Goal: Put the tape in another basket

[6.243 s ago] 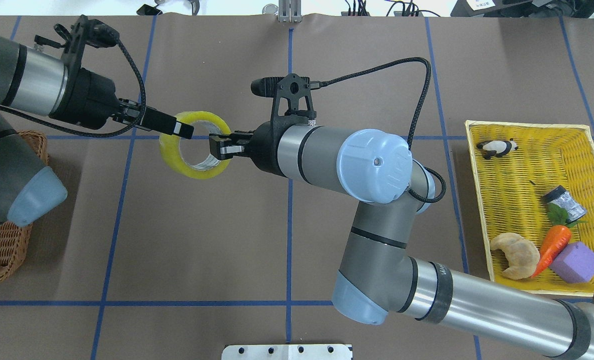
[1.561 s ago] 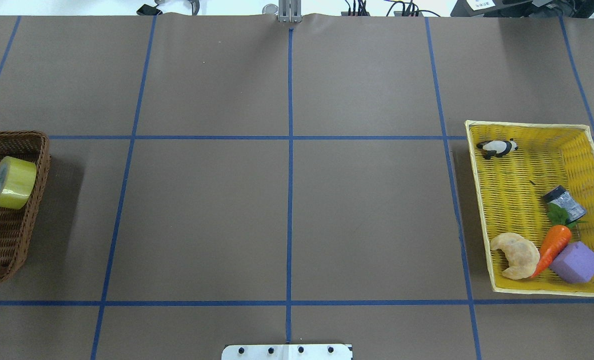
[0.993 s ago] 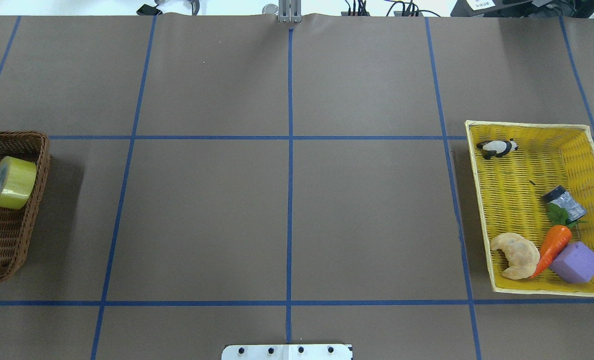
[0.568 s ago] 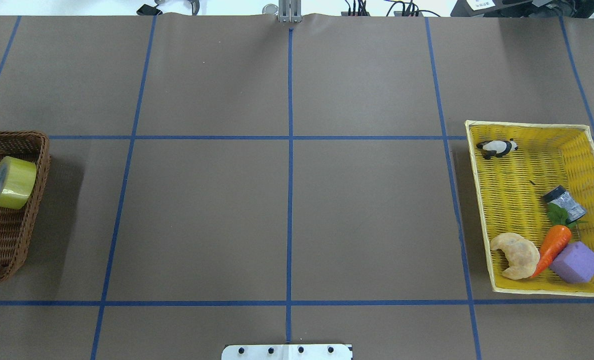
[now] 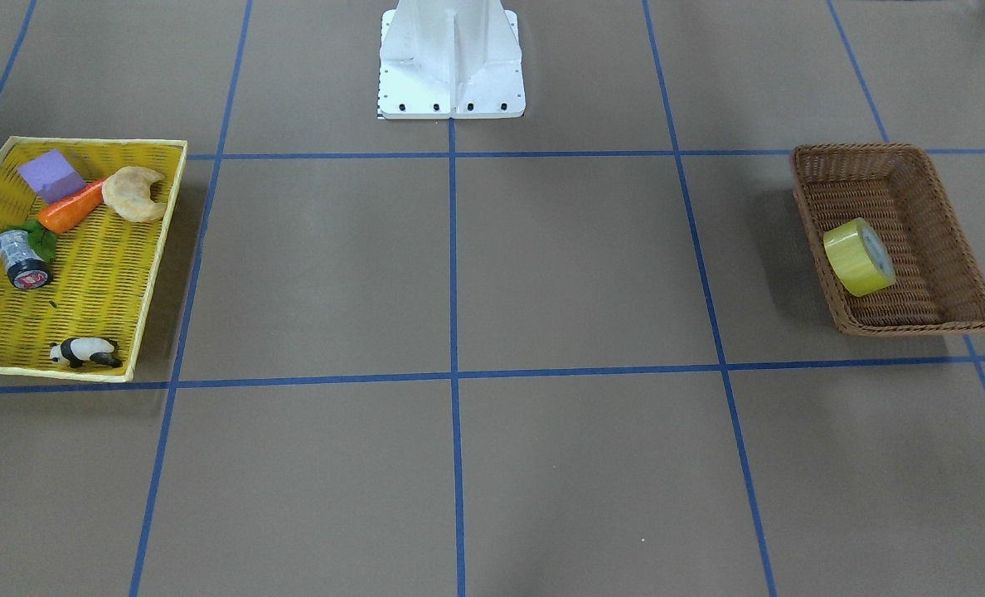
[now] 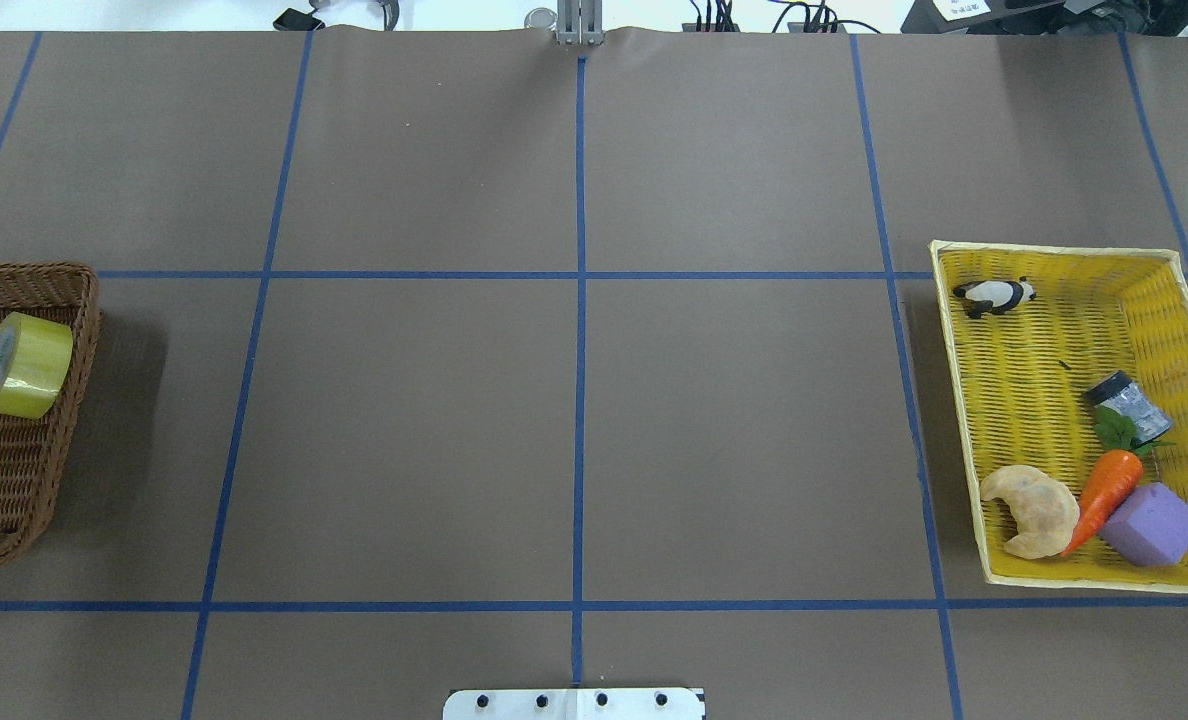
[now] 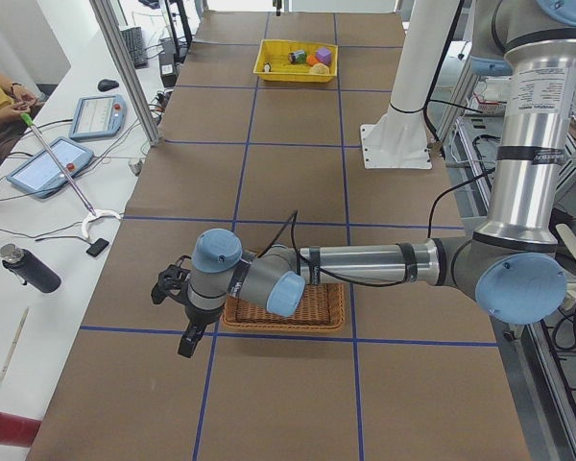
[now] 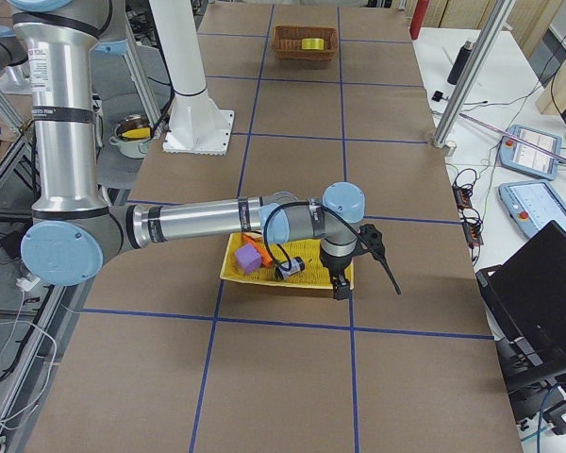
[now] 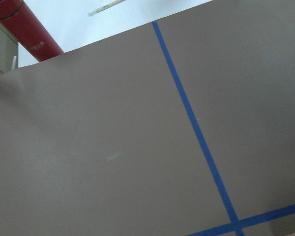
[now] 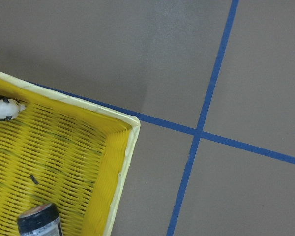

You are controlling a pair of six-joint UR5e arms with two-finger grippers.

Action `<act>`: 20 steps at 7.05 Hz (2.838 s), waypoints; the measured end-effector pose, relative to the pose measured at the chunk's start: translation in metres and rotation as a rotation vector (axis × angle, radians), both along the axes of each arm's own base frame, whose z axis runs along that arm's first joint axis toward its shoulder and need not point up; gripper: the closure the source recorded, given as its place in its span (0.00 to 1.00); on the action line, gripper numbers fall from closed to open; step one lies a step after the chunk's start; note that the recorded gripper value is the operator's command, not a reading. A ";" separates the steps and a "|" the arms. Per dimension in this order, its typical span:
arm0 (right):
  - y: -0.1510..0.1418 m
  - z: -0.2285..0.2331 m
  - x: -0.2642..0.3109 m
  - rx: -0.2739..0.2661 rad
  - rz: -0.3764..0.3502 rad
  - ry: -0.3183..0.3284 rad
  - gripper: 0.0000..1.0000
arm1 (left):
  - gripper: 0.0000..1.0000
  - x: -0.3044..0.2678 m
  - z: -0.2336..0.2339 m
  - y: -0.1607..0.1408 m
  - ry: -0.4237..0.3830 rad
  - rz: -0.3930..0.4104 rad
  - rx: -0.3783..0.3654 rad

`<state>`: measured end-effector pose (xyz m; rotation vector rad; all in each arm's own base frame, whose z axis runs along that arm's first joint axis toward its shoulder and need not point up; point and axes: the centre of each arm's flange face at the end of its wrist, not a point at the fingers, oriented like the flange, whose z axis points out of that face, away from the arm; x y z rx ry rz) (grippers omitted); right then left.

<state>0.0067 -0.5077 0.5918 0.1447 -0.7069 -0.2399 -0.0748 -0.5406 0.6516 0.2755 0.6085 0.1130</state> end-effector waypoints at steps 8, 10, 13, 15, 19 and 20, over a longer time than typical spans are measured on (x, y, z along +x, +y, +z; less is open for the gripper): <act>0.009 0.022 0.010 -0.048 0.019 0.012 0.00 | 0.01 0.010 0.032 0.049 0.187 0.032 -0.215; 0.011 0.040 0.016 -0.081 0.031 0.017 0.00 | 0.01 0.009 0.030 0.049 0.181 0.033 -0.206; 0.015 0.057 0.023 -0.114 0.045 0.022 0.00 | 0.01 0.009 0.026 0.052 0.180 0.035 -0.193; 0.016 0.062 0.024 -0.126 0.046 0.020 0.00 | 0.01 0.009 0.024 0.052 0.176 0.035 -0.188; 0.018 0.068 0.023 -0.139 0.046 0.015 0.00 | 0.01 0.009 0.025 0.053 0.174 0.035 -0.189; 0.018 0.070 0.023 -0.143 0.045 0.014 0.00 | 0.01 0.009 0.025 0.053 0.174 0.035 -0.189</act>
